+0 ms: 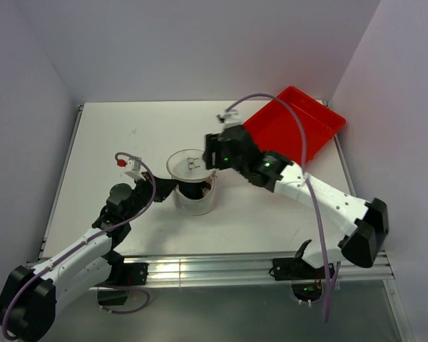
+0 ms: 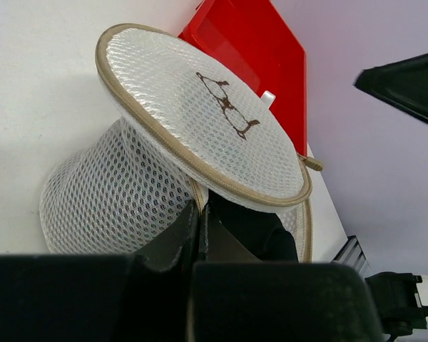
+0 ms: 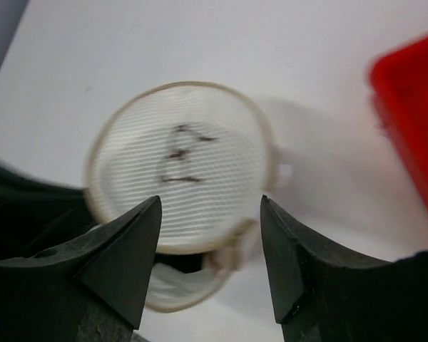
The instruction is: Place the bra in the laundry bag and zip it closed
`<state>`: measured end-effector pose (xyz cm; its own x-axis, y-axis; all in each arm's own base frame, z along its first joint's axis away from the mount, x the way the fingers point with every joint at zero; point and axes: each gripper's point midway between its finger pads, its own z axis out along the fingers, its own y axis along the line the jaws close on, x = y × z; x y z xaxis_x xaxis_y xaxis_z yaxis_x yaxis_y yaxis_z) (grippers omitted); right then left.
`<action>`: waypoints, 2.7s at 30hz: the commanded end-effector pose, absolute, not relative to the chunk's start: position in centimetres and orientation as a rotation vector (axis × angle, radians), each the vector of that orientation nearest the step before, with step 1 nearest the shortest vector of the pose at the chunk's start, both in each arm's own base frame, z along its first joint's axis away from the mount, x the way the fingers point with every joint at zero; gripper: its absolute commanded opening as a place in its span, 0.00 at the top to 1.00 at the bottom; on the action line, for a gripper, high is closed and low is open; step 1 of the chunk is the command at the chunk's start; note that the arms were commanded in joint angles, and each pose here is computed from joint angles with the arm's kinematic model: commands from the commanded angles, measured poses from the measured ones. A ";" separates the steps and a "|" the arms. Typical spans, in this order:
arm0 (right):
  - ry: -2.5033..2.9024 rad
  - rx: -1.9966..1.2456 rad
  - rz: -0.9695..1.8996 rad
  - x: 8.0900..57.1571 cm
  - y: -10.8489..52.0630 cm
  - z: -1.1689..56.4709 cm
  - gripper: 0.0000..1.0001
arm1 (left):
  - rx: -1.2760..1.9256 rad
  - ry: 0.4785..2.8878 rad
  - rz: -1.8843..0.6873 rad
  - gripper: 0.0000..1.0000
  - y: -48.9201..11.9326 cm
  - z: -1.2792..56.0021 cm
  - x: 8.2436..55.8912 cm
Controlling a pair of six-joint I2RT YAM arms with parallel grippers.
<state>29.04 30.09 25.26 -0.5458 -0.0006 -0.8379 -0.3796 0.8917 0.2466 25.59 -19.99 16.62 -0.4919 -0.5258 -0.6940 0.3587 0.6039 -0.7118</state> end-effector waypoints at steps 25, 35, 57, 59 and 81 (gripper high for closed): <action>2.073 0.104 0.960 31.0 28.1 18.8 0.85 | -0.130 1.630 -0.951 1.00 -19.3 22.0 30.3; 1.998 0.119 0.964 27.7 27.4 18.6 0.94 | -0.223 1.617 -0.953 0.99 -19.3 24.1 35.3; 1.892 0.282 0.931 28.6 27.9 20.1 1.00 | -0.007 1.835 -1.194 0.68 -25.4 25.4 20.1; 1.897 0.281 0.924 28.5 27.7 19.9 1.00 | 0.032 1.867 -1.222 0.72 -27.3 24.9 18.6; 1.905 0.234 0.950 27.8 27.9 19.6 1.00 | -0.224 1.891 -1.135 0.63 -30.6 20.0 21.4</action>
